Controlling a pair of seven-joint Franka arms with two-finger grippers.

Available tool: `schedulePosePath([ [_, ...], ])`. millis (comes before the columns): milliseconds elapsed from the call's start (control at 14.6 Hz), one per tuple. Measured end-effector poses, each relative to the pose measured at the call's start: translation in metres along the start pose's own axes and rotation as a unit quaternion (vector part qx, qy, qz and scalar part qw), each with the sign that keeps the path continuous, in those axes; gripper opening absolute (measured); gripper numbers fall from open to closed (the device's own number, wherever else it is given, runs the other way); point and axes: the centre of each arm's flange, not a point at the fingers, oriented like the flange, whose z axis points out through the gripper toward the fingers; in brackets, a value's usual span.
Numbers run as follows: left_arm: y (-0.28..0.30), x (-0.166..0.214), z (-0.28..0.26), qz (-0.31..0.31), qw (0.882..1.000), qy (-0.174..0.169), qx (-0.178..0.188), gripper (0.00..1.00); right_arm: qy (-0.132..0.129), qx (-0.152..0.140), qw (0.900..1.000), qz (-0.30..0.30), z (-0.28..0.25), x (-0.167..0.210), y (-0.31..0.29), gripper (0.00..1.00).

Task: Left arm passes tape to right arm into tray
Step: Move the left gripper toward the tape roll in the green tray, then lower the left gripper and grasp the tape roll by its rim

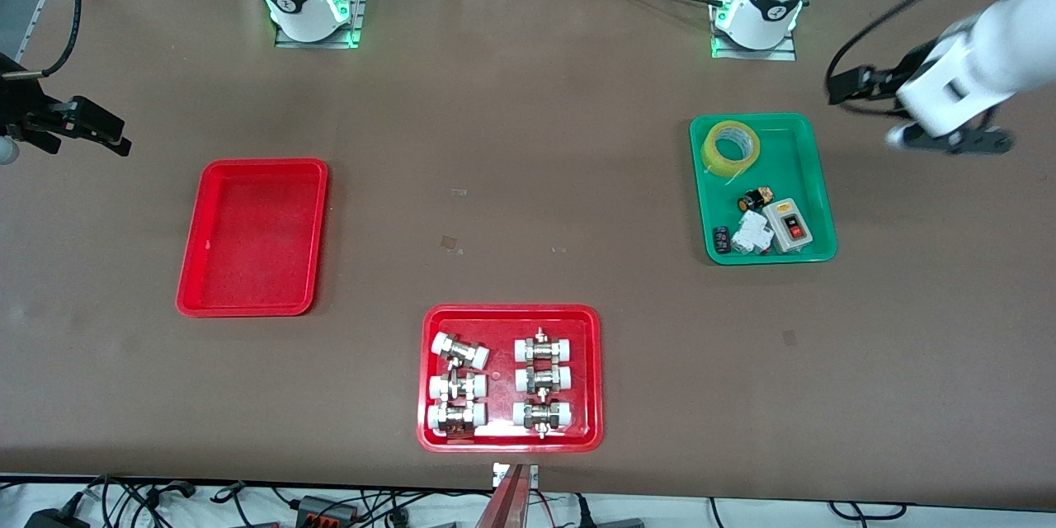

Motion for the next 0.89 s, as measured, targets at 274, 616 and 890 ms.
schedulePosePath([
  [274,0.023,0.026,0.121,-0.021,0.999,-0.032,0.015,1.0,-0.001,0.0,1.0,-0.001,0.0,0.0,-0.001,1.0],
  [616,0.011,0.026,0.25,-0.037,0.999,-0.021,0.017,1.0,-0.007,0.0,1.0,-0.002,0.001,-0.002,-0.002,1.0],
  [890,-0.013,0.033,0.308,-0.059,0.998,-0.026,0.005,1.0,-0.01,0.0,1.0,-0.002,0.002,-0.002,-0.003,1.0],
])
